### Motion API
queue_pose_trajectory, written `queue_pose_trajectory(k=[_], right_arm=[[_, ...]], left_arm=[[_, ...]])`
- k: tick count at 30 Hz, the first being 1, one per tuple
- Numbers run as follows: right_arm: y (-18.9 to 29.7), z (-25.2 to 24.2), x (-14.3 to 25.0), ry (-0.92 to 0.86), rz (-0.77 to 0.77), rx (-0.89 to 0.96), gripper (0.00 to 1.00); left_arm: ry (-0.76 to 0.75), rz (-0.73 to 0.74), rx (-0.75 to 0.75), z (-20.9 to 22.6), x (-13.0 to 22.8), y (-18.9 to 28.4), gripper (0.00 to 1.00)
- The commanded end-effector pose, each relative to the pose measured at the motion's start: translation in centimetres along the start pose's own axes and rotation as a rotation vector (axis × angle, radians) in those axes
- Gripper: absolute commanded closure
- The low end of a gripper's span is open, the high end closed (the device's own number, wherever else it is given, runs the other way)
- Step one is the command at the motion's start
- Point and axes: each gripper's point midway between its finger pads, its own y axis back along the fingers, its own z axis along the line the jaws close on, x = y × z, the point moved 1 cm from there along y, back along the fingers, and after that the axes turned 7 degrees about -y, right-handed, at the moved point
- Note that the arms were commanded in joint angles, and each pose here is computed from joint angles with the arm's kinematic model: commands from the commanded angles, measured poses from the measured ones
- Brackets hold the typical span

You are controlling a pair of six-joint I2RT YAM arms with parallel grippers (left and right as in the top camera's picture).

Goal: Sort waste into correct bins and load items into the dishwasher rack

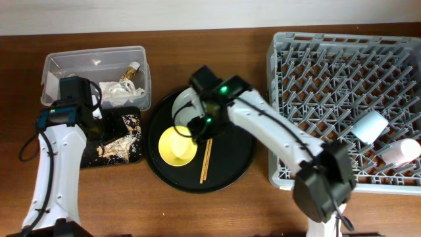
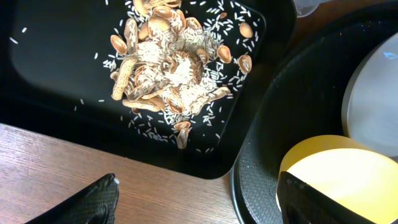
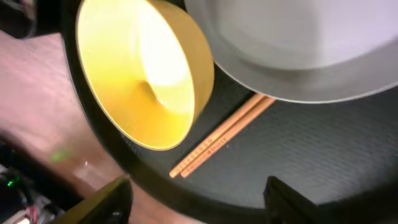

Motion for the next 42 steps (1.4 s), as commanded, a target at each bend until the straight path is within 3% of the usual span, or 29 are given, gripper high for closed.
queue_pose_trajectory(k=[1, 4, 5, 8, 14, 21, 27, 31, 34, 42], right_arm=[[-3.1, -0.5, -0.2, -0.067, 0.016, 0.102, 0.36], [-5.5, -0.6, -0.3, -0.066, 0.045, 0.112, 0.52], [-6.1, -0.7, -0.3, -0.089, 0.050, 0.115, 0.53], [-6.1, -0.7, -0.4, -0.093, 0.045, 0.114, 0.77], [-1.2, -1.5, -1.8, -0.086, -0.061, 0.082, 0.95], [5.7, -4.1, -1.7, -0.105, -0.170, 0.090, 0.96], [13.2, -12.0, -2.1, -0.226, -0.385, 0.400, 0.96], [22.5, -19.7, -1.4, -0.417, -0.647, 0.648, 0.96], [27.1, -25.6, -0.2, -0.583, -0.761, 0.823, 0.96], [29.7, -36.0, 1.7, -0.841, -0.820, 0.993, 0.96]], left_arm=[[0.009, -0.018, 0.014, -0.1, -0.1, 0.6, 0.19], [0.008, -0.019, 0.014, -0.1, -0.1, 0.6, 0.19], [0.009, -0.019, 0.014, -0.1, -0.1, 0.6, 0.19], [0.008, -0.019, 0.014, -0.1, -0.1, 0.6, 0.19], [0.009, -0.019, 0.014, -0.1, -0.1, 0.6, 0.19], [0.008, -0.019, 0.014, -0.1, -0.1, 0.6, 0.19], [0.009, -0.018, 0.014, -0.1, -0.1, 0.6, 0.19], [0.008, -0.022, 0.014, -0.1, -0.2, 0.6, 0.19], [0.008, -0.025, 0.014, -0.1, -0.3, 0.6, 0.19], [0.008, -0.026, 0.015, -0.2, -0.3, 0.6, 0.19]])
